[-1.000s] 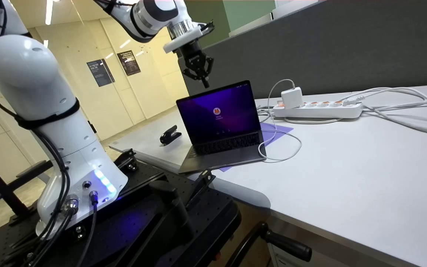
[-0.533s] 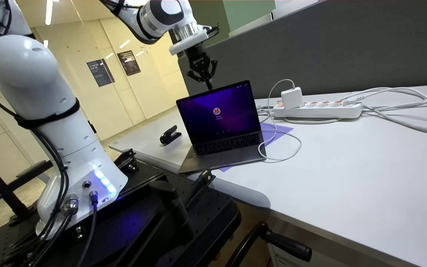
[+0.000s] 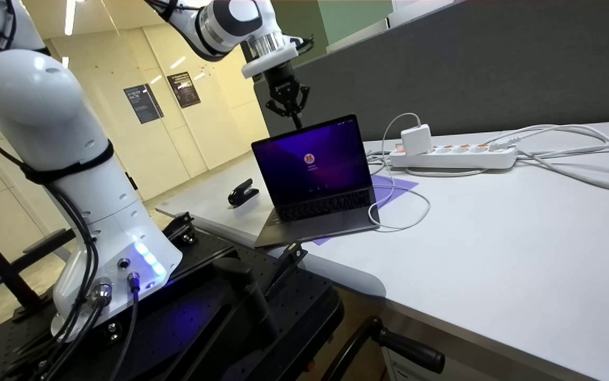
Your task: Close the laptop
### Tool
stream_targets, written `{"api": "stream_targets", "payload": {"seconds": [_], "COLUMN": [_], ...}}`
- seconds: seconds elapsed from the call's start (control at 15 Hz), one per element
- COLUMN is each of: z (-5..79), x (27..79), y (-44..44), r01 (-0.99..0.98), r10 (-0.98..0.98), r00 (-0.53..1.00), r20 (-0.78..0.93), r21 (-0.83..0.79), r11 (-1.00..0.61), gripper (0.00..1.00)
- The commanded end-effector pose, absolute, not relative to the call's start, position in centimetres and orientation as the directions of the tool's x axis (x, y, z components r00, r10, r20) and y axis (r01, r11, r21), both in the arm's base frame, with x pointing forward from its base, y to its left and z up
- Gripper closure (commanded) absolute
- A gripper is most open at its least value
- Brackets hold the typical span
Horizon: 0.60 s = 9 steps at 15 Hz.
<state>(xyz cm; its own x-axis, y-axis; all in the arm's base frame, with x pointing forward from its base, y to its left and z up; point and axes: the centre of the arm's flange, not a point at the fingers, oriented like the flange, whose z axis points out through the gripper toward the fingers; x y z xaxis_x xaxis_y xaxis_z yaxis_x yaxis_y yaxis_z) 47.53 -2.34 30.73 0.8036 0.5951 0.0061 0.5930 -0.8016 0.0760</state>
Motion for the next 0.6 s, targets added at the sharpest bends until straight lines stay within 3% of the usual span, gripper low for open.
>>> {"api": "stream_targets", "payload": {"seconds": [0.0,0.53], "z": [30.44,30.41], "x": [47.22,47.65], "y": [-2.23,-2.0], "r01": [0.614,0.641], "r10": [0.616,0.645], "r00": [0.787,0.763], "r20": [0.014,0.031], "r21": [0.07,0.088], "r11": [-0.786,-0.763], "gripper": [1.0,1.0]}}
